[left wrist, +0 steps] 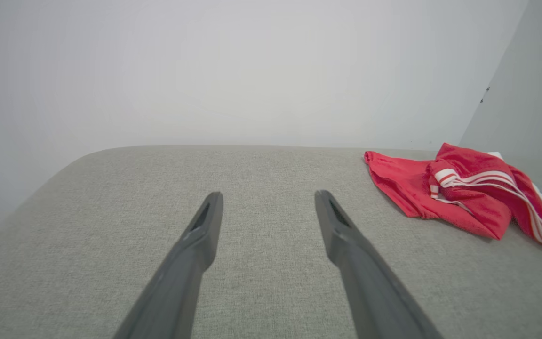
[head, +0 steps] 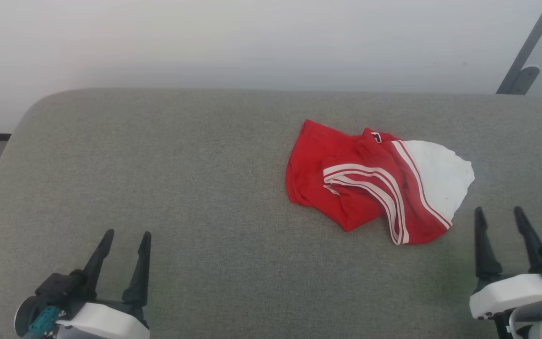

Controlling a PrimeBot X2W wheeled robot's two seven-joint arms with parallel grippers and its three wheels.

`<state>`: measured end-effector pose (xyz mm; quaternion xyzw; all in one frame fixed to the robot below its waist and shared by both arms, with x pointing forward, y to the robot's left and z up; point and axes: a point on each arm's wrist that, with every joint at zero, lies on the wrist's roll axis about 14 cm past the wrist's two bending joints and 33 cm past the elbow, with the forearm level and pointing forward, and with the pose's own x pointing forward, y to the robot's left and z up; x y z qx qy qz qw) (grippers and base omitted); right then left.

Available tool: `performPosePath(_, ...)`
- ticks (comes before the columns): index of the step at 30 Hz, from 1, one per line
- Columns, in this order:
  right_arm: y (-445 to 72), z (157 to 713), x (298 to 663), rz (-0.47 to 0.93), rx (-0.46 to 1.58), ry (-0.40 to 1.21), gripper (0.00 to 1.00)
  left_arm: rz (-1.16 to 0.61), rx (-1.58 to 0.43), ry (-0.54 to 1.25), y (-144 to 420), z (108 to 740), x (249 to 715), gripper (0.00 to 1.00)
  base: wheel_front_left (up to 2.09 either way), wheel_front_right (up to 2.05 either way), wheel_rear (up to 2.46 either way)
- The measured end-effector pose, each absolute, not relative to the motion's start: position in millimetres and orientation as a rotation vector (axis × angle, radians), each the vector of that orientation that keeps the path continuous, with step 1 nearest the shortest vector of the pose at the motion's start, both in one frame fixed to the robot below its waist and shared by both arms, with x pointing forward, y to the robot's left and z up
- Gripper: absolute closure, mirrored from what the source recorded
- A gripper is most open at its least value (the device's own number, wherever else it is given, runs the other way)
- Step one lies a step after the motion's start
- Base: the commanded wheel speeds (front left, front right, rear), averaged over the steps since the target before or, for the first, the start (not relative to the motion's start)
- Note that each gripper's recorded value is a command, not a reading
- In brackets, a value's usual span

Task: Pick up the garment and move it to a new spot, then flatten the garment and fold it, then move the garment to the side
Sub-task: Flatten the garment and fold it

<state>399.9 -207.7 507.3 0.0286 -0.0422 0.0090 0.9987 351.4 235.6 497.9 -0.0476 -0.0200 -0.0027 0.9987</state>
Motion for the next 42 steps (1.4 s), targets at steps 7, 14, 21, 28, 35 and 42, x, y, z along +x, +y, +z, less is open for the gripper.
performPosePath(7, -200.5, 472.9, 422.9, 0.103, -0.015, 0.125, 0.00, -0.023, -0.119, 0.001, 225.7, 484.2, 357.3, 0.00, 0.00, 0.00, 0.00)
performPosePath(14, -197.1, 441.6, 462.6, 0.252, -0.191, 0.490, 0.00, -0.045, -0.162, 0.051, 211.5, 465.9, 379.2, 0.00, 0.00, 0.00, 0.00)
performPosePath(21, -210.7, 430.0, 494.9, 0.282, -0.182, 0.789, 0.00, -0.039, -0.189, 0.104, 205.7, 444.2, 397.6, 0.00, 0.00, 0.00, 0.00)
performPosePath(28, -219.4, 397.5, 517.8, 0.258, -0.179, 0.961, 0.00, -0.025, -0.201, 0.147, 206.8, 424.3, 414.6, 0.00, 0.00, 0.00, 0.00)
performPosePath(35, -210.7, 369.8, 519.9, 0.275, -0.198, 1.088, 0.21, -0.023, -0.207, 0.183, 205.6, 407.1, 426.4, 0.00, 0.00, 0.00, 0.00)
performPosePath(42, -218.3, 379.8, 522.3, 0.253, -0.172, 1.005, 1.00, -0.051, -0.208, 0.187, 199.5, 403.3, 435.1, 0.00, 0.00, 0.00, 0.00)
